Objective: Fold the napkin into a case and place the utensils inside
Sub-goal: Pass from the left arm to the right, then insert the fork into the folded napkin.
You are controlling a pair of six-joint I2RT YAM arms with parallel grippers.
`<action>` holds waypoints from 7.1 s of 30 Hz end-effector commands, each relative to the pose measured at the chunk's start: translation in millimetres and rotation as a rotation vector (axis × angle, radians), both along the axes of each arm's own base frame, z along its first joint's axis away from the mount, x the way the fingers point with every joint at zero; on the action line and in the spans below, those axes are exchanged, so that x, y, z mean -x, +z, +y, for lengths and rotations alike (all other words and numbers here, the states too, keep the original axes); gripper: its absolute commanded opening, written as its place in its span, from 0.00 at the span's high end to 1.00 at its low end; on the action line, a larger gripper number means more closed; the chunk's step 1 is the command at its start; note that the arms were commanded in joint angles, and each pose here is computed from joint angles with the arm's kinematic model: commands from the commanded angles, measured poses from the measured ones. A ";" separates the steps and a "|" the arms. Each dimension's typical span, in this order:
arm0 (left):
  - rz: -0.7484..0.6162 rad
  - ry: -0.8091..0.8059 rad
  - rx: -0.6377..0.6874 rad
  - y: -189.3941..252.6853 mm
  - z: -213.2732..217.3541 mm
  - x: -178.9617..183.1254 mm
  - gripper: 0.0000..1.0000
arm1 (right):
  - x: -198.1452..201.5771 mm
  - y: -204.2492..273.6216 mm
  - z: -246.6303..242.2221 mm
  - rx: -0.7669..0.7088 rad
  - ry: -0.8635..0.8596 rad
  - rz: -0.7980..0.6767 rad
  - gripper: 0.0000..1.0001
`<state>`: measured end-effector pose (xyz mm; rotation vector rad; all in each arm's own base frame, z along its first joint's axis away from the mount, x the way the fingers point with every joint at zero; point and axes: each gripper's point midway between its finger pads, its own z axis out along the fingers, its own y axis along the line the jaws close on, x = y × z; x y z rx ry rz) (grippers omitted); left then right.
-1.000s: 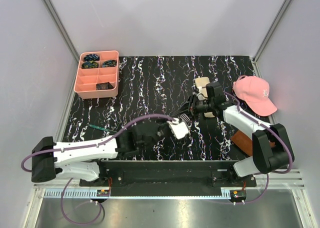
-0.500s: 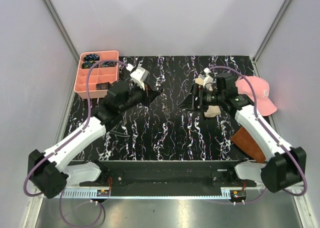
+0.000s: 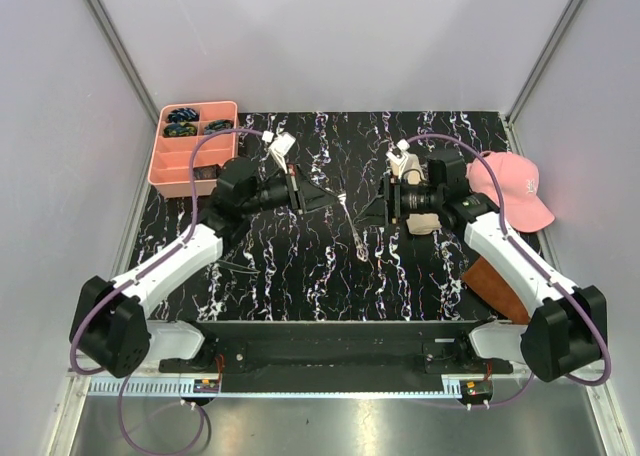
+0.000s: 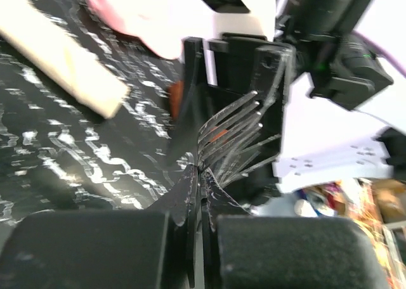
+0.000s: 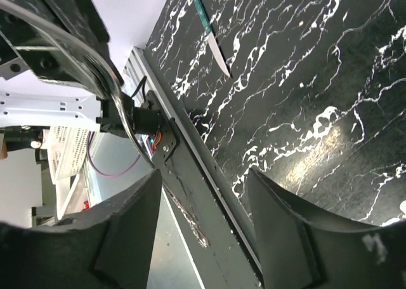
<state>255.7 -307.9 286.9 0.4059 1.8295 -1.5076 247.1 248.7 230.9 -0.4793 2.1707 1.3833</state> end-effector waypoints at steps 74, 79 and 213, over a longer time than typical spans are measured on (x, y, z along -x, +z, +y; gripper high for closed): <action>0.255 0.109 -0.089 -21.5 -31.7 -8.4 1.00 | -59.5 45.1 36.7 0.377 -0.353 -0.180 0.67; 0.259 0.112 -0.096 -22.9 -31.5 -9.0 0.96 | -63.2 44.7 30.3 0.393 -0.387 -0.199 0.97; 0.543 -0.005 -0.085 -213.6 -214.0 -26.1 0.88 | -317.7 -95.5 -141.1 0.852 -0.611 -0.257 1.00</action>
